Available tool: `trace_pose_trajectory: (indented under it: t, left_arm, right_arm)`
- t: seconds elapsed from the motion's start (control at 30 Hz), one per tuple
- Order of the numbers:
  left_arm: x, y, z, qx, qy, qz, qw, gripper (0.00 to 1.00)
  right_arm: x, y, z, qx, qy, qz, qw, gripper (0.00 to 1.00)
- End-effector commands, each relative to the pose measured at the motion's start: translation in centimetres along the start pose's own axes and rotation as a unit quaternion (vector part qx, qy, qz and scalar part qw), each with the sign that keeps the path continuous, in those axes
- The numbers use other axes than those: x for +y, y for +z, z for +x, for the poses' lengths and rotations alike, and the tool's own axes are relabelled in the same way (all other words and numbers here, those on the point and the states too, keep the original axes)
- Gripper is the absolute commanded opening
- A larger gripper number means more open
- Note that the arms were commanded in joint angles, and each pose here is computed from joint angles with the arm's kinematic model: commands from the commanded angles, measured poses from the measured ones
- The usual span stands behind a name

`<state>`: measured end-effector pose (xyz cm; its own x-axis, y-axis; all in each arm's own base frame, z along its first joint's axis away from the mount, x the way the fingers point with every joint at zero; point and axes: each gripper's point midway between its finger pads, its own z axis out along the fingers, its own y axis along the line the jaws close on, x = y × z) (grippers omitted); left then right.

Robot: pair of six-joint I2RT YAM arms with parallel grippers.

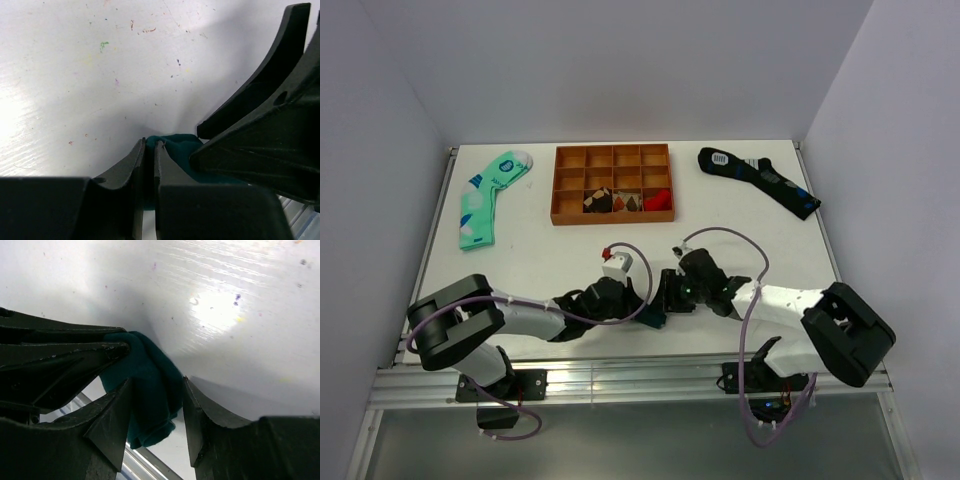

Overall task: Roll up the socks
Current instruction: Roll the sock at the center of the board, then pick up the sock at the center of the board.

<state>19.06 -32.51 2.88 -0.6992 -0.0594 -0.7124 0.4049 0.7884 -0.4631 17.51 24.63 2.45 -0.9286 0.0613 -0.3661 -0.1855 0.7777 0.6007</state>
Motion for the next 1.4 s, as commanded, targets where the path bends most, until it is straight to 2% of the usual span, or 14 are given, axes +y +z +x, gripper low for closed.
trace_pose_trajectory:
  t: [0.0, 0.2, 0.47, 0.53, 0.7, 0.97, 1.37]
  left_arm:
    - [4.7, -1.5, 6.5, 0.122, 0.048, -0.069, 0.989, 0.0]
    - [4.5, -1.5, 6.5, 0.121, 0.052, -0.068, 0.989, 0.0]
    - [4.4, -1.4, 6.9, 0.125, 0.054, -0.067, 0.988, 0.0]
    - [4.4, -1.4, 7.1, 0.127, 0.056, -0.066, 0.988, 0.0]
    - [4.4, -1.3, 7.2, 0.13, 0.057, -0.065, 0.988, 0.0]
    - [4.2, -1.2, 7.3, 0.134, 0.058, -0.062, 0.987, 0.0]
    - [4.1, -1.1, 7.8, 0.142, 0.058, -0.058, 0.986, 0.0]
  right_arm:
    - [-0.9, -0.4, -1.1, -0.05, -0.007, 0.022, 0.998, 0.51]
    - [0.1, -1.4, -1.5, -0.081, -0.025, 0.004, 0.996, 0.51]
    - [1.5, -2.7, -2.1, -0.11, -0.061, 0.033, 0.992, 0.52]
    - [2.0, -3.7, -3.2, -0.142, -0.069, 0.043, 0.986, 0.52]
    - [2.7, -5.5, -4.0, -0.178, -0.083, 0.047, 0.979, 0.52]
    - [4.7, -6.2, -2.5, -0.169, -0.153, 0.076, 0.971, 0.52]
    - [4.4, -5.4, 0.4, -0.163, -0.197, 0.092, 0.963, 0.54]
